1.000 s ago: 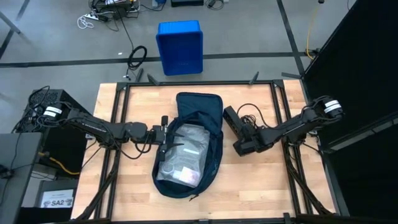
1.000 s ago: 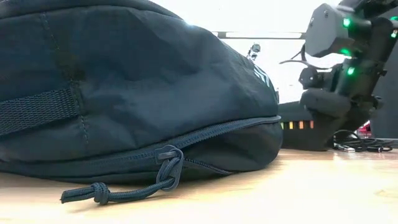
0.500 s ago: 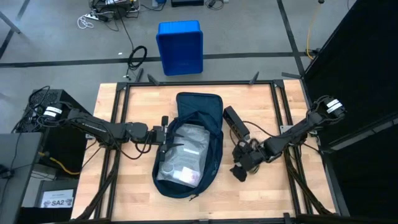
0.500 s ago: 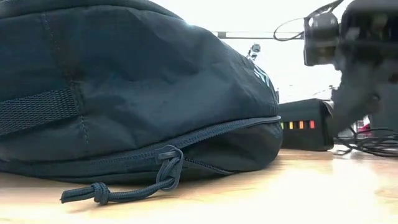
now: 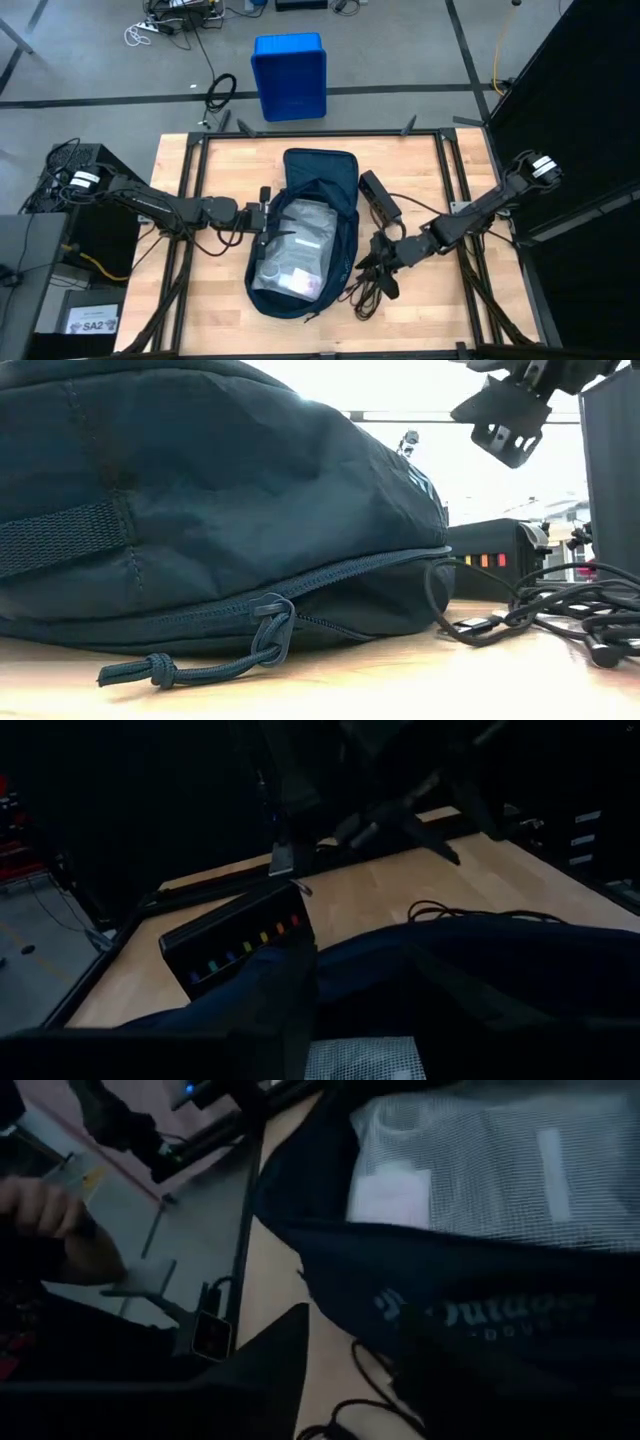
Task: Unpack backpack
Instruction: Remove the white mesh envelope from the backpack
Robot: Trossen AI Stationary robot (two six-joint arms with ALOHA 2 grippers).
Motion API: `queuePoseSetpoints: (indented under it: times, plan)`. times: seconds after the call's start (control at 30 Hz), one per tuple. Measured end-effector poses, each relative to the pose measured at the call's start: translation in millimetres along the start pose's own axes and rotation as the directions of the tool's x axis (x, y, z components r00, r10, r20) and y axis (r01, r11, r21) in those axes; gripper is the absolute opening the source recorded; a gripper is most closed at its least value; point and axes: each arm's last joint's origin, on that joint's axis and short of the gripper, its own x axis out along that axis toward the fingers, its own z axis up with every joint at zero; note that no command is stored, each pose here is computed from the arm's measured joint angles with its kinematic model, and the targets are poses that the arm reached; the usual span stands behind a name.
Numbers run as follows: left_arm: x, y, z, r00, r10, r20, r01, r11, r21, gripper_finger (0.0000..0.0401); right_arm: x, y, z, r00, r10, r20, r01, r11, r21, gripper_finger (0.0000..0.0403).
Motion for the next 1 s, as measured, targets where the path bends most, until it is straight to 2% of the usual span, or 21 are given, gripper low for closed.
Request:
queuePoseSetpoints:
  times: [0.1, 0.17, 0.37, 0.47, 0.6, 0.77, 0.83, 1.0]
  plan:
    - [0, 0, -1, 1.000, -0.003, -0.014, 0.003, 1.000, 0.002, 0.0119, 5, 5, -11, 0.995, 0.059, -0.085, -0.056, 0.998, 0.041, 0.0102]
    - [0, 0, -2, 1.000, -0.005, -0.019, 0.005, 1.000, 0.003, 0.0119, 11, 5, -20, 0.989, 0.060, -0.136, -0.052, 0.997, 0.061, 0.0082]
    - [0, 0, -2, 1.000, -0.005, -0.016, 0.005, 1.000, 0.004, 0.0119, 41, -5, -57, 0.955, -0.013, -0.297, 0.060, 0.987, 0.150, 0.0010]
    - [0, 0, -2, 1.000, -0.005, -0.015, 0.005, 1.000, 0.004, 0.0119, 52, -16, -77, 0.911, -0.050, -0.410, 0.143, 0.970, 0.199, 0.0007]
    - [0, 0, -2, 1.000, -0.005, -0.015, 0.005, 1.000, 0.003, 0.0119, 51, -23, -90, 0.822, -0.067, -0.565, 0.290, 0.904, 0.315, 0.0002]
    - [0, 0, -1, 1.000, -0.006, -0.015, 0.006, 1.000, 0.002, 0.0119, 31, -28, -95, 0.707, -0.143, -0.692, 0.463, 0.834, 0.301, 0.0001]
    - [0, 0, -1, 1.000, -0.005, -0.015, 0.005, 1.000, 0.002, 0.0119, 19, -31, -93, 0.664, -0.209, -0.718, 0.551, 0.786, 0.280, 0.0001]
    - [0, 0, -2, 1.000, -0.005, -0.016, 0.005, 1.000, 0.002, 0.0119, -18, -43, -87, 0.532, -0.413, -0.739, 0.750, 0.636, 0.185, 0.0000]
